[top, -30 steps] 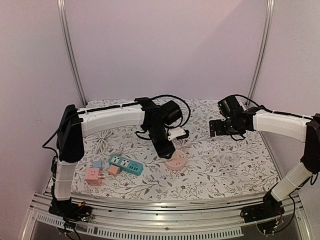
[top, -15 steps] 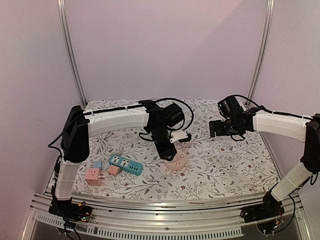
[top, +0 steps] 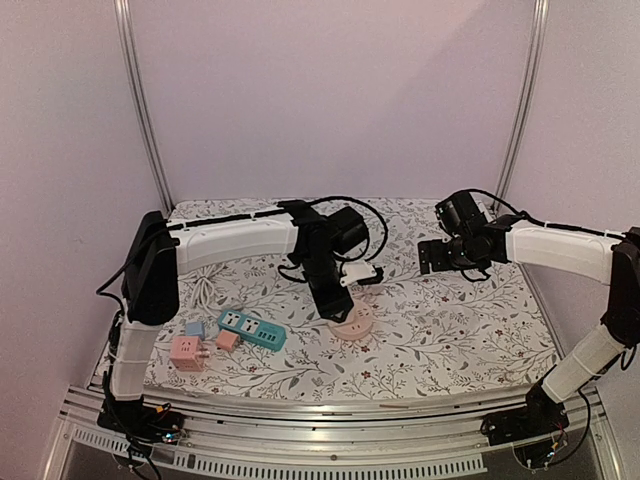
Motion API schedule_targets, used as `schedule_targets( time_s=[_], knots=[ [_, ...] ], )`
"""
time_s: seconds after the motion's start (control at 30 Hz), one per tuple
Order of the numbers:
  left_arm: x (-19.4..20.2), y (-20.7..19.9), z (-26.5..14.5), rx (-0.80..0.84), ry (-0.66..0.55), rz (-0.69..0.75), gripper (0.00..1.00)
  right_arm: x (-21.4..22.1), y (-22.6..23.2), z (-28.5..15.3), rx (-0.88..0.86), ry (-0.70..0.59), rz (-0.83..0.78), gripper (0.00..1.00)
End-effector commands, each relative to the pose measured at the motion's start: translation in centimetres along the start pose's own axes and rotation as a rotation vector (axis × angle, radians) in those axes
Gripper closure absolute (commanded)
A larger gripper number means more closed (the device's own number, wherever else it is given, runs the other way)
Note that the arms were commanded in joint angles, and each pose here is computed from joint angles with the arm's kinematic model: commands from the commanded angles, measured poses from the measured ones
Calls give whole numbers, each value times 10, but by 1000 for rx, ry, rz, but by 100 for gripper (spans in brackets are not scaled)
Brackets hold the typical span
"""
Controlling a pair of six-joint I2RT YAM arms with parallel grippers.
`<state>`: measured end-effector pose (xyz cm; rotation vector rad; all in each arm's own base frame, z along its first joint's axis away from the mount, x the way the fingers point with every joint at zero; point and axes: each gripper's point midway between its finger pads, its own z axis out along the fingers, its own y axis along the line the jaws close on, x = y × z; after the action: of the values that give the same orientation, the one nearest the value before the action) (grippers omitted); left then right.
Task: Insert the plug
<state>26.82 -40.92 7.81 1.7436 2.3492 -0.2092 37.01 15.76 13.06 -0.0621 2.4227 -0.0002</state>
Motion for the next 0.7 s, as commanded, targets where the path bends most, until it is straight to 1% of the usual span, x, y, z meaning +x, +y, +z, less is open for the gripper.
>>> schedule_targets(
  time_s=[0.0,0.37,0.67],
  knots=[
    [-7,9,3,-9,-22,-2,100,0,-4,1,11,-6,-1,1],
    [-10,17,3,-19,-41,-16,100,-1,-3,2,6,-6,-4,1],
    [-3,14,11,-2,-13,-16,100,1,-1,4,4,0,-8,1]
  ],
)
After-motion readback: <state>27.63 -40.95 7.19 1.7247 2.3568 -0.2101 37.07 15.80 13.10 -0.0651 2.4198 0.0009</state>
